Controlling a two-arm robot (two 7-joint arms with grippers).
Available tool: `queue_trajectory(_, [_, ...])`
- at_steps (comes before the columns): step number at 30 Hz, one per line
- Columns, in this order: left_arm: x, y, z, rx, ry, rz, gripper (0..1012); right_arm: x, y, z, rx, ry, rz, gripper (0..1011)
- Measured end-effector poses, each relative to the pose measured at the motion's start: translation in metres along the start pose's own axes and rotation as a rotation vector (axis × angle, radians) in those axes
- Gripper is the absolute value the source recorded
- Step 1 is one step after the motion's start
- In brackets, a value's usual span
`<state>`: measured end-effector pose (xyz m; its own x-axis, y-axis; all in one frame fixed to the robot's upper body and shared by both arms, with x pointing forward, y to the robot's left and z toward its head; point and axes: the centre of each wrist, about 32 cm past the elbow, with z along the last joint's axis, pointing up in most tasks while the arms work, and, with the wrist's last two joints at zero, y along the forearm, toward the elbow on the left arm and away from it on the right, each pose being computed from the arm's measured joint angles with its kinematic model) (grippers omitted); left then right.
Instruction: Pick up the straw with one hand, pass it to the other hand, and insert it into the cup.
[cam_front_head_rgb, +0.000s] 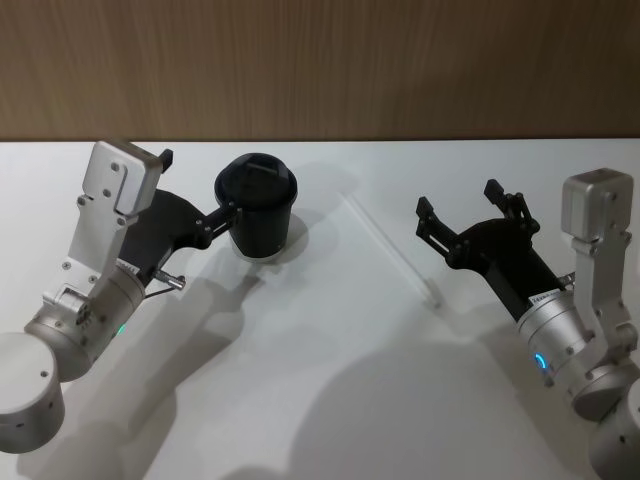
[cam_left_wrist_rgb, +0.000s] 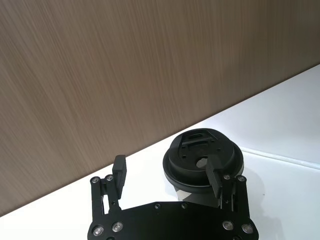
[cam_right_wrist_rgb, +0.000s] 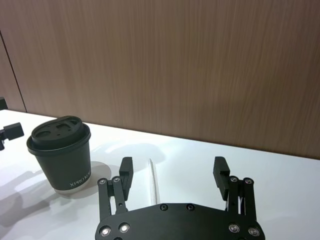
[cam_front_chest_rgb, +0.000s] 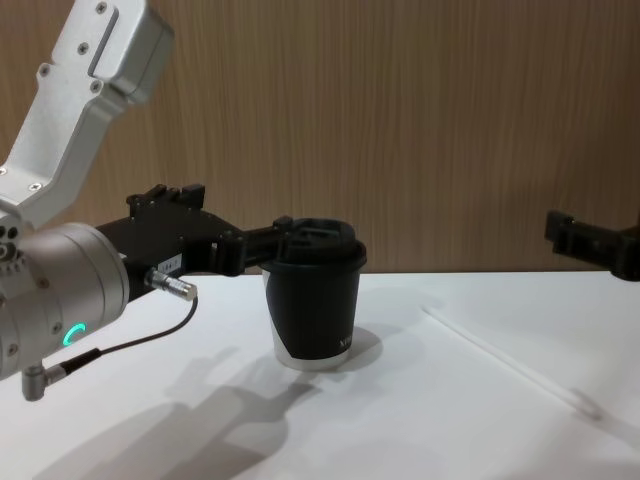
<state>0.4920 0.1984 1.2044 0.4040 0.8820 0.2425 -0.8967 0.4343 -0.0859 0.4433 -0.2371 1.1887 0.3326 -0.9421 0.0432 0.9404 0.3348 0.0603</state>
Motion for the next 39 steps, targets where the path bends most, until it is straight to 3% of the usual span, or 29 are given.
queue_trajectory(39, [0.0000, 0.0000, 0.0000, 0.000, 0.000, 0.000, 1000, 0.0001, 0.0002, 0.0002, 0.000, -0.001, 0.000, 1001])
